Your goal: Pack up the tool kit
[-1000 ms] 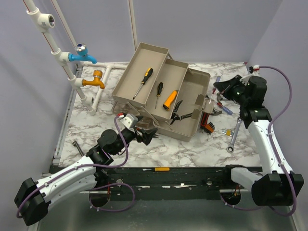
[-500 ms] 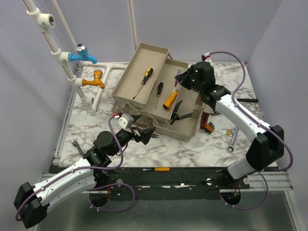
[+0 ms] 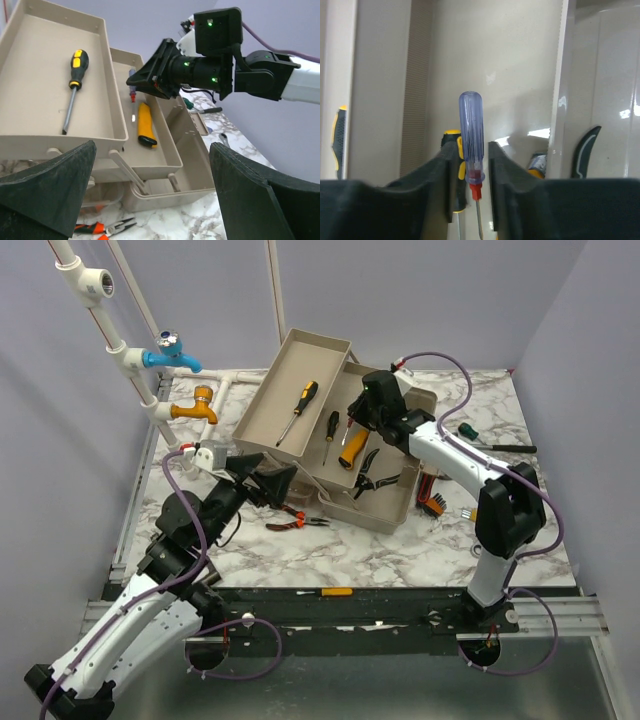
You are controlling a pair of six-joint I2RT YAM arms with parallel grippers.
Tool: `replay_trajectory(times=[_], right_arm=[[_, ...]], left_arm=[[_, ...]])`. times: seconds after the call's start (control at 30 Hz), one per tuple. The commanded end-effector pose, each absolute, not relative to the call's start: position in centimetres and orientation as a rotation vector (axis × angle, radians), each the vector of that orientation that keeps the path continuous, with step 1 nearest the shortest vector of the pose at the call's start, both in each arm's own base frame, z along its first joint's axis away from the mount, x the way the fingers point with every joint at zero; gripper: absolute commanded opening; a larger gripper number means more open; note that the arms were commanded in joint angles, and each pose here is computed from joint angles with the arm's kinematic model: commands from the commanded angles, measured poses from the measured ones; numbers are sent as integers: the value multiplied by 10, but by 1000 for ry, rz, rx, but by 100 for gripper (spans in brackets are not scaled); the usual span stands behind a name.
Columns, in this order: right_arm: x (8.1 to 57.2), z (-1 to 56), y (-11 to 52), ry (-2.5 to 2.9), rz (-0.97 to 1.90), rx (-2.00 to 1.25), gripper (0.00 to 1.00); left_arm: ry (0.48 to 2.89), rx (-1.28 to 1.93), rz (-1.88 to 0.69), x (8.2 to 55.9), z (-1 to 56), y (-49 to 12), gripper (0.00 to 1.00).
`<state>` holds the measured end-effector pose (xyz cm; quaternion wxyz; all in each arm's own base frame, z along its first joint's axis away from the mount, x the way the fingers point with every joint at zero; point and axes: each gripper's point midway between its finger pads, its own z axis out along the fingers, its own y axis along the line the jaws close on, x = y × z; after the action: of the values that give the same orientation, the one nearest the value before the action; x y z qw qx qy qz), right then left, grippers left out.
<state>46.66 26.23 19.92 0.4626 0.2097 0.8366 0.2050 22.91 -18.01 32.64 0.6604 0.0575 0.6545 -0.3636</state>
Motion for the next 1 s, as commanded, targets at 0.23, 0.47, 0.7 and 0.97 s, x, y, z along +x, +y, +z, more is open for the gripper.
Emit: replay_trajectory(times=[0.23, 0.47, 0.7, 0.97], right_arm=[[462, 226, 256, 2038, 479, 474, 66], [425, 268, 232, 1973, 453, 250, 64], [383, 263, 136, 1933, 127, 413, 61], [337, 219, 15, 1967, -43, 669, 60]], left_arm=[[1576, 143, -920, 211, 304, -187, 99], [1763, -128, -810, 219, 252, -157, 99], [1845, -282, -775, 213, 207, -140, 99], [1854, -361, -853, 206, 184, -142, 99]])
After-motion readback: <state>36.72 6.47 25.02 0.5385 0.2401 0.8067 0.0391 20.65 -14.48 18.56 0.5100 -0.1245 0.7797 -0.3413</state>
